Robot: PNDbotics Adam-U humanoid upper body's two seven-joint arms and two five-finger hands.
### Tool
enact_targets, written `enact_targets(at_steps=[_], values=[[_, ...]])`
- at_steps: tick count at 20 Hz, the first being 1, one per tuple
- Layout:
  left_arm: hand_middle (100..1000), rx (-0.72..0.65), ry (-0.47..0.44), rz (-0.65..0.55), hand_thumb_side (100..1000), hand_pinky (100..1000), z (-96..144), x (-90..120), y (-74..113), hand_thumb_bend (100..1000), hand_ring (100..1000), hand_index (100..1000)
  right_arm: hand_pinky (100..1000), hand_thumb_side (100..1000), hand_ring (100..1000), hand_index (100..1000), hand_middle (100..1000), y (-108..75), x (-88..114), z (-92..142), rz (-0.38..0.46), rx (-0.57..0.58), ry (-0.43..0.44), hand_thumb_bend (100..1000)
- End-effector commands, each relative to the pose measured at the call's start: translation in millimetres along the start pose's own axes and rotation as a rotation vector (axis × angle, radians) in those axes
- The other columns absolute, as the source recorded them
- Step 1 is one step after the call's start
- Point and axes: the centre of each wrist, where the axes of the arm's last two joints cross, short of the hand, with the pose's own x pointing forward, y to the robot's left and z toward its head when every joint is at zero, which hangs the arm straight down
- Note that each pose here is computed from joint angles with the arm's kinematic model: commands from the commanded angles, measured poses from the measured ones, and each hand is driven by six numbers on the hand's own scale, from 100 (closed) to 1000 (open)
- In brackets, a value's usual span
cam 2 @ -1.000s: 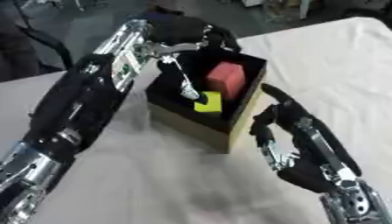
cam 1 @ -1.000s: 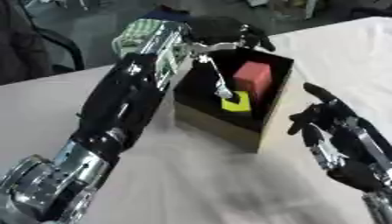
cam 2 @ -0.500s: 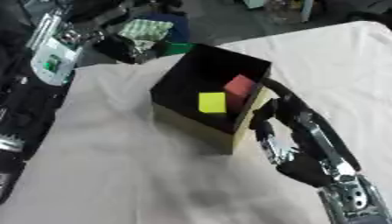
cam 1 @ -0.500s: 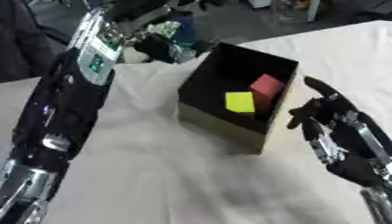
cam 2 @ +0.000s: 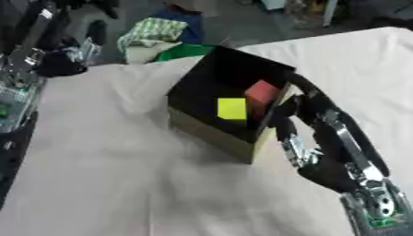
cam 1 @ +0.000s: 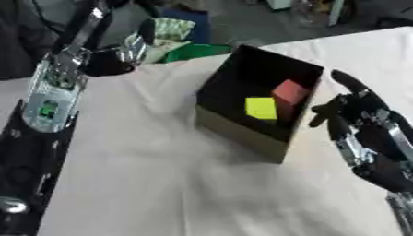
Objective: Pick up objects on the table and place them in the box.
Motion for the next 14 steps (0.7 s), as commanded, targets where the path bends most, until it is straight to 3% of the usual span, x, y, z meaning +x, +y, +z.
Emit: enact_targets(at_steps=[1,8,14], values=[[603,0.037,0.016,0.038,620,715,11,10,15.4,100,567,864,773,527,561,1000,524,-6.2,9,-4,0.012,-0.005,-0.037,100],[592,0.069,0.131,0.224,685,710,48,13,-13.6,100,558,868,772,527,561,1000,527,-6.3,13,-7,0.001,-0.014,-0.056,100],[589,0.096,0.222,0.302,703,709,69,17,-27.4,100,555,871,772,526,561,1000,528,-6.5,16,-9,-0.006,-0.021,-0.067,100]])
